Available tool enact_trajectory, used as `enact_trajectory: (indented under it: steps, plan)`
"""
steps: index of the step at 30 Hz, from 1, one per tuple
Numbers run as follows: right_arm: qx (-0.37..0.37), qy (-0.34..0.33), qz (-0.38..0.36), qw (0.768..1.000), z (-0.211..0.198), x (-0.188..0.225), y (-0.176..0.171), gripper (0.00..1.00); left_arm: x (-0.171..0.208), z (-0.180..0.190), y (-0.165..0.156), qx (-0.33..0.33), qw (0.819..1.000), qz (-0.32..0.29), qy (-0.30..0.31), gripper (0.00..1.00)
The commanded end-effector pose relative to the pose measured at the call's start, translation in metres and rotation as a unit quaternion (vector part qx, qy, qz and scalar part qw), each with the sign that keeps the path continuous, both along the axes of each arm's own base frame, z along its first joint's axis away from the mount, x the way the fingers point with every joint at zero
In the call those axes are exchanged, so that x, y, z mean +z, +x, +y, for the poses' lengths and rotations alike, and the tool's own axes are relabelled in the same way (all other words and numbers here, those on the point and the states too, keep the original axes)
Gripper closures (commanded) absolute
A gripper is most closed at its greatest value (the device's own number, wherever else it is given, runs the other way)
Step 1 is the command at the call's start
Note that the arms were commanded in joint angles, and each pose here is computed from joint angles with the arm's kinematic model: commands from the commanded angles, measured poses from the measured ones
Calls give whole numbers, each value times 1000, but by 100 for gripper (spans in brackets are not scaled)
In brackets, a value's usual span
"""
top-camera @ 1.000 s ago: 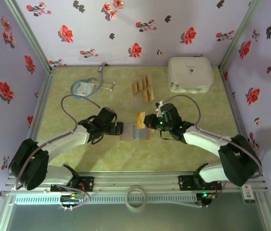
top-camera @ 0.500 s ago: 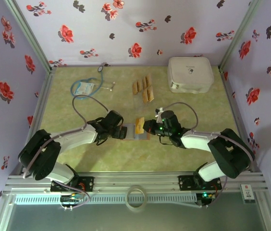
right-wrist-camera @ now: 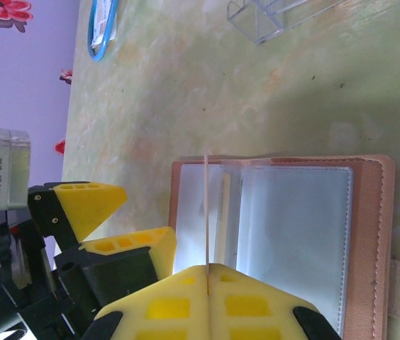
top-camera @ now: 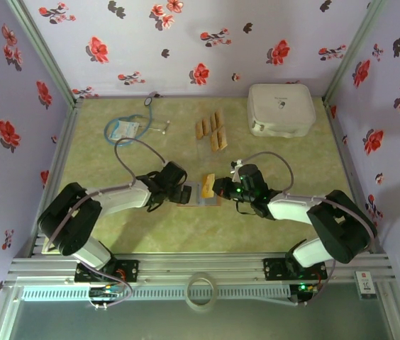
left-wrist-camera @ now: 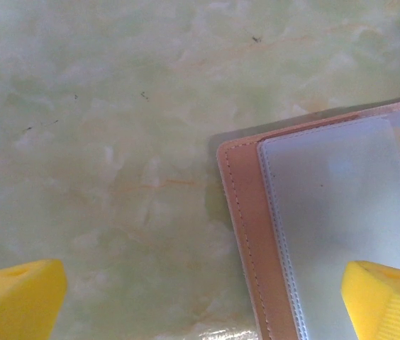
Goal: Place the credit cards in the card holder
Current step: Insert the credit card into the card slot.
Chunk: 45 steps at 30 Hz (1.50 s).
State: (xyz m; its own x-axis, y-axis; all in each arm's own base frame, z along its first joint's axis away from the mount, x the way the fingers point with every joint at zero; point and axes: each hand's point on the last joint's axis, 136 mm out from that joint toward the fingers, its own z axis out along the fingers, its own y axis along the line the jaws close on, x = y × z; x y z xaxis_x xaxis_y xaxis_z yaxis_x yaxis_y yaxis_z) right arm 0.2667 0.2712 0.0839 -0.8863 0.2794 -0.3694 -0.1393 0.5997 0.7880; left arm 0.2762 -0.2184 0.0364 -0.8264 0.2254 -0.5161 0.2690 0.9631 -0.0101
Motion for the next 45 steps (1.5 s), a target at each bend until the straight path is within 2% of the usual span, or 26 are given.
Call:
enact_trajectory:
  steps: [1,22,45]
  plan:
    - [-7,-2,-16,1000,-4,3,3,100,3,-5,7,-6,1000,-15,8,0]
    - [11,19,-12,1000,6,-5,3,100,-12,18,-5,32,999,-2,30,0]
    - [17,31,-11,999,8,-15,0,100,-13,21,-10,35,999,-3,32,0]
